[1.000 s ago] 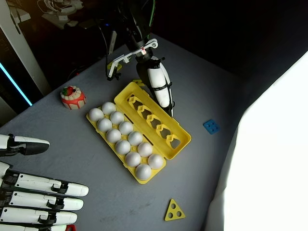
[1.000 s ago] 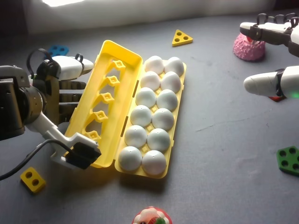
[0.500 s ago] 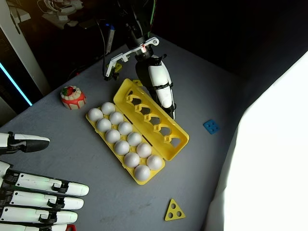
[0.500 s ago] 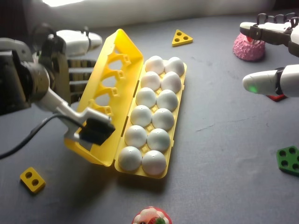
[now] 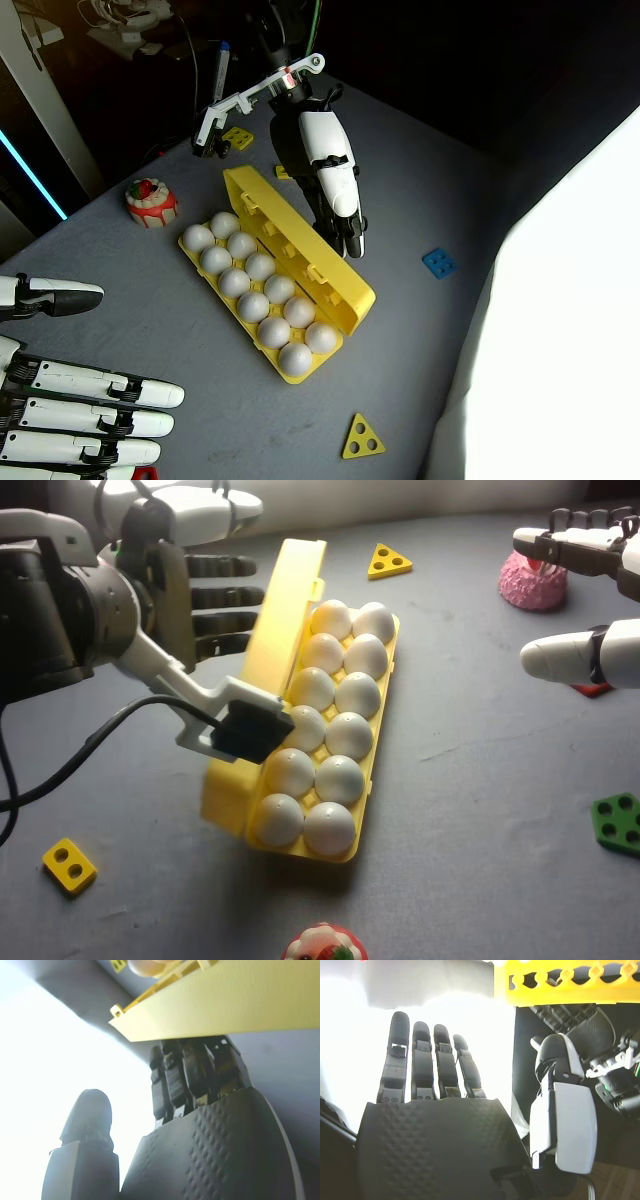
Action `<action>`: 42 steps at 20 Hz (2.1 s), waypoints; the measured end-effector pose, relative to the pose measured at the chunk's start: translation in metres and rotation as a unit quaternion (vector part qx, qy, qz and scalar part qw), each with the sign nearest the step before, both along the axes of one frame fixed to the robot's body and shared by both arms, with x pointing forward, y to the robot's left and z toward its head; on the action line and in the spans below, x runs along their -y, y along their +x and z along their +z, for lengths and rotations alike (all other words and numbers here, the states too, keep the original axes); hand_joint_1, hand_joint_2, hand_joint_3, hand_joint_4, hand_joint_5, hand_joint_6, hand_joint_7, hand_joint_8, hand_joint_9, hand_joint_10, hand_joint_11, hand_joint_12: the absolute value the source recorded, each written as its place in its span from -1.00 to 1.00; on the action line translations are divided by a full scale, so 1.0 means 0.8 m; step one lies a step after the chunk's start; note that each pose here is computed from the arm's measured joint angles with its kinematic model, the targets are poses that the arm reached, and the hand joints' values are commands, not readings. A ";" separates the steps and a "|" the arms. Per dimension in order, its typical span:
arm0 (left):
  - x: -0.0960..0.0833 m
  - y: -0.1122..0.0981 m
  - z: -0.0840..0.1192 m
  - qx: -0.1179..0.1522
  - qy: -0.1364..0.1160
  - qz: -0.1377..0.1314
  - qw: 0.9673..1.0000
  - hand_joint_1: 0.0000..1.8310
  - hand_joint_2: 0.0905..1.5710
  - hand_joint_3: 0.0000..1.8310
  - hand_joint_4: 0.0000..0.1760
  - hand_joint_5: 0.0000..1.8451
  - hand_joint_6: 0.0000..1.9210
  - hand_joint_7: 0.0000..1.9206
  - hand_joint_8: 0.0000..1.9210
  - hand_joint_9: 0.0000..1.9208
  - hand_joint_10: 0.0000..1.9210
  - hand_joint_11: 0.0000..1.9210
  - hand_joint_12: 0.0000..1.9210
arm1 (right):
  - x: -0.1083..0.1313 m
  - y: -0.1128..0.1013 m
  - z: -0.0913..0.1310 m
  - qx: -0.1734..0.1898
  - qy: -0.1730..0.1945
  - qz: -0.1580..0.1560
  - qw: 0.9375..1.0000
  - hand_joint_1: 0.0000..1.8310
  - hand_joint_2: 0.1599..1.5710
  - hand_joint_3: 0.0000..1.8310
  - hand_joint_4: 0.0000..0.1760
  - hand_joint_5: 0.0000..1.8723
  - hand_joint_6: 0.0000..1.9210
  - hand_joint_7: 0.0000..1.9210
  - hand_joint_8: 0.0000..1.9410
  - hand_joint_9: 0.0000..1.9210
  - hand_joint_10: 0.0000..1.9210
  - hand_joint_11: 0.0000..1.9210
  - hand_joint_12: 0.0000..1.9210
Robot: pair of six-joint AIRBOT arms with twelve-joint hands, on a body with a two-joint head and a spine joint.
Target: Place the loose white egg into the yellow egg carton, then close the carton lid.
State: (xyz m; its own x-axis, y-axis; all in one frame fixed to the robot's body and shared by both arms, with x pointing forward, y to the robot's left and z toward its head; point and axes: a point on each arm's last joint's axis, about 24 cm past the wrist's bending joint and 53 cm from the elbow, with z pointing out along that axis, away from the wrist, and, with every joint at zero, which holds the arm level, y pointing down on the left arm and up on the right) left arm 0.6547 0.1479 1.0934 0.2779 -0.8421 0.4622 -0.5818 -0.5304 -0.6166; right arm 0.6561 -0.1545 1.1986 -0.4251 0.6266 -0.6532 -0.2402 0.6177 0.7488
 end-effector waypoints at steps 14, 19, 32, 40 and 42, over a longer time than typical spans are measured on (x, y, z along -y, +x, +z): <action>0.080 -0.067 0.003 0.003 0.011 -0.110 0.994 -0.61 0.63 -1.00 -0.57 -0.54 -0.99 -0.49 -1.00 -0.57 -0.98 -1.00 0.23 | 0.000 0.001 0.003 0.007 -0.001 0.000 1.000 -0.57 0.34 -1.00 -1.00 -0.91 -0.99 -0.84 -1.00 -0.84 -0.99 -1.00 -0.21; 0.087 -0.091 -0.023 -0.009 0.028 -0.141 0.990 -0.65 0.64 -1.00 -0.56 -0.56 -1.00 -0.50 -1.00 -0.59 -0.99 -1.00 0.22 | 0.001 0.001 0.003 0.007 0.000 -0.001 1.000 -0.61 0.34 -1.00 -1.00 -0.88 -1.00 -0.82 -1.00 -0.82 -0.99 -1.00 -0.11; 0.121 -0.100 -0.032 0.026 0.036 -0.202 0.978 -0.61 0.64 -1.00 -0.59 -0.56 -1.00 -0.50 -1.00 -0.58 -0.99 -1.00 0.20 | 0.000 0.000 0.004 0.009 -0.003 0.001 1.000 -0.61 0.34 -1.00 -1.00 -0.89 -1.00 -0.82 -1.00 -0.82 -1.00 -1.00 -0.18; 0.103 -0.050 0.002 0.105 0.092 -0.207 0.968 -0.60 0.64 -1.00 -0.67 -0.54 -0.99 -0.48 -0.99 -0.56 -0.98 -1.00 0.27 | 0.000 0.000 0.004 0.009 -0.003 0.001 1.000 -0.55 0.32 -1.00 -1.00 -0.87 -0.99 -0.80 -0.99 -0.81 -0.99 -1.00 -0.08; 0.091 -0.033 0.015 0.128 0.117 -0.209 0.962 -0.63 0.64 -1.00 -0.60 -0.55 -1.00 -0.49 -1.00 -0.57 -0.99 -1.00 0.24 | 0.000 0.000 0.004 0.009 -0.003 0.001 1.000 -0.57 0.35 -1.00 -1.00 -0.88 -1.00 -0.80 -1.00 -0.82 -0.99 -1.00 -0.12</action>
State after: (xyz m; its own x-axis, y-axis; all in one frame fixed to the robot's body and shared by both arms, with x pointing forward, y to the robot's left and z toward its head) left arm 0.6282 0.0747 1.1053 -0.2051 -0.9452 0.2539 -0.5266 -0.1121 -0.8427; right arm 0.6563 -0.1543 1.2016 -0.4141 0.6223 -0.6642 -0.2549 0.6212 0.7410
